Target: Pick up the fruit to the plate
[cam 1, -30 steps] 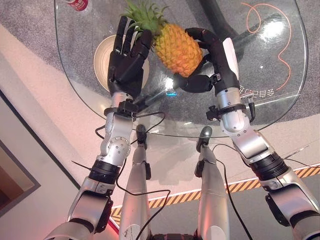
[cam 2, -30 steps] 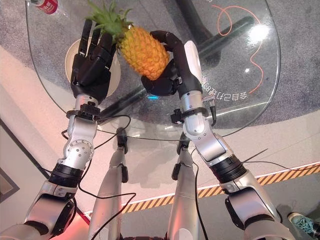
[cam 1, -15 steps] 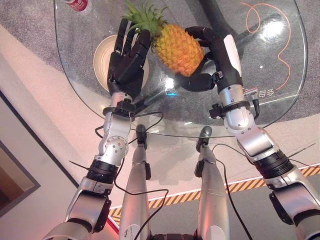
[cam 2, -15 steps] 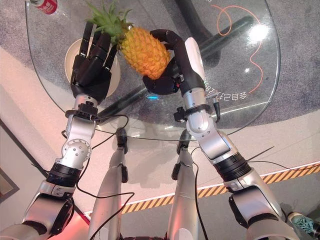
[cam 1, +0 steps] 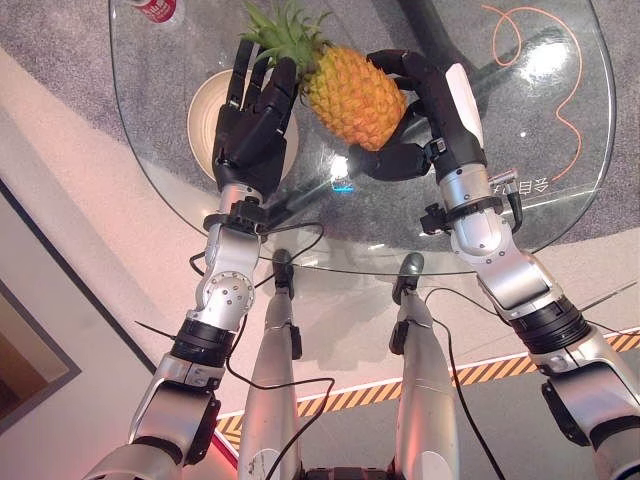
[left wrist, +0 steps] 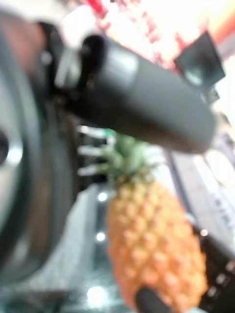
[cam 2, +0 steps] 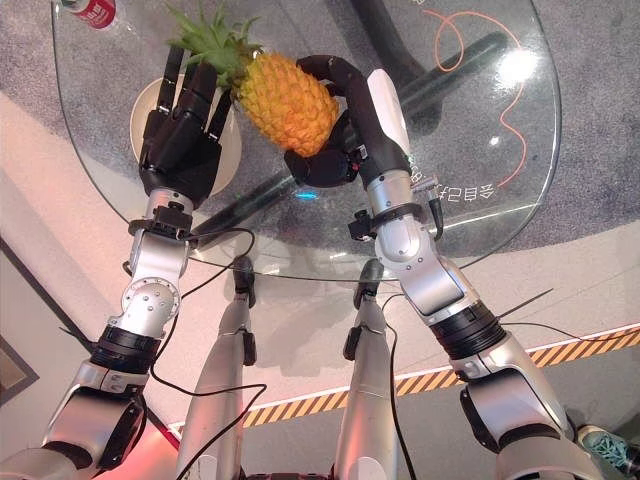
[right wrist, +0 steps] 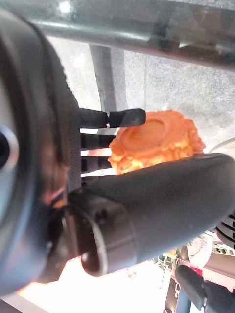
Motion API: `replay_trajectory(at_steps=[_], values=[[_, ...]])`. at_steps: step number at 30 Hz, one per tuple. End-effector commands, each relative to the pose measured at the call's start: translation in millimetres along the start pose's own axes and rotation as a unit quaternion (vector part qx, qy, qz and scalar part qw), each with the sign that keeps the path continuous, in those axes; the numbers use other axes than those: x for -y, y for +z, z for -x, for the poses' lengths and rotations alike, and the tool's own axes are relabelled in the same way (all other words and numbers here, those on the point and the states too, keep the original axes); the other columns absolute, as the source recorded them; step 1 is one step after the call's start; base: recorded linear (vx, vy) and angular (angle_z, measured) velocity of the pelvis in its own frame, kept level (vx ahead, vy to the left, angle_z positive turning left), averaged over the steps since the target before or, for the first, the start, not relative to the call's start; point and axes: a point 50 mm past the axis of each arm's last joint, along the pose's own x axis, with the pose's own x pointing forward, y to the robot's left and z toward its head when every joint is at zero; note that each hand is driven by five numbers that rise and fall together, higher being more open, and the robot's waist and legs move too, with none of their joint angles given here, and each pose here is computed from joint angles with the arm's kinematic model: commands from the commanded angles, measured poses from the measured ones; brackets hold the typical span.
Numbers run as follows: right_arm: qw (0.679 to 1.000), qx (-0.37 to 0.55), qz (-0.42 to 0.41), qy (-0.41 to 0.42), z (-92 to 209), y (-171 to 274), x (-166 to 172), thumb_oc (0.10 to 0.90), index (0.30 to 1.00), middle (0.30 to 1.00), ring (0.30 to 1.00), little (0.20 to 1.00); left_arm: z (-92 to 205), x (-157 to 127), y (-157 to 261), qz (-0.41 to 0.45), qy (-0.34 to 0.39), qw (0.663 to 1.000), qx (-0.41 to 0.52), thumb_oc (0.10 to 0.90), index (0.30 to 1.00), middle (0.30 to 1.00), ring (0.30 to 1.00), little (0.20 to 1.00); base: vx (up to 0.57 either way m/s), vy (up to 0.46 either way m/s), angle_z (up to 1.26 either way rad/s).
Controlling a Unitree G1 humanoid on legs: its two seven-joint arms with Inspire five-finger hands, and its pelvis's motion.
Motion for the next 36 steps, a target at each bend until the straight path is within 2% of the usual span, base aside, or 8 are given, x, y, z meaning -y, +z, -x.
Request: replay_trajectory(at_steps=[1, 10, 21, 36], values=[[0.961, 0.26, -0.041, 0.087, -2, 111, -19, 0.1, 0.3, 0.3, 0.3, 0.2, -13, 86, 1, 0.013, -0.218, 0.976, 0.004, 0.8, 0.9, 0.9, 0.9, 0.9, 0.0, 0.0, 0.0], [0.965, 0.255, -0.054, 0.044, -3, 107, -12, 0.1, 0.3, 0.3, 0.3, 0.2, -15, 80, 5, -0.053, -0.176, 0.982, 0.035, 0.8, 0.9, 0.9, 0.9, 0.9, 0.0, 0.0, 0.0], [0.963, 0.263, -0.065, -0.017, -2, 107, 3, 0.1, 0.3, 0.3, 0.3, 0.2, -18, 64, 12, -0.104, -0.089, 0.988, 0.067, 0.8, 0.9, 0.9, 0.9, 0.9, 0.0, 0.0, 0.0], [0.961, 0.268, -0.069, 0.0, -1, 110, 0, 0.1, 0.3, 0.3, 0.3, 0.2, -18, 62, 13, -0.09, -0.072, 0.991, 0.067, 0.8, 0.9, 0.9, 0.9, 0.9, 0.0, 0.0, 0.0]])
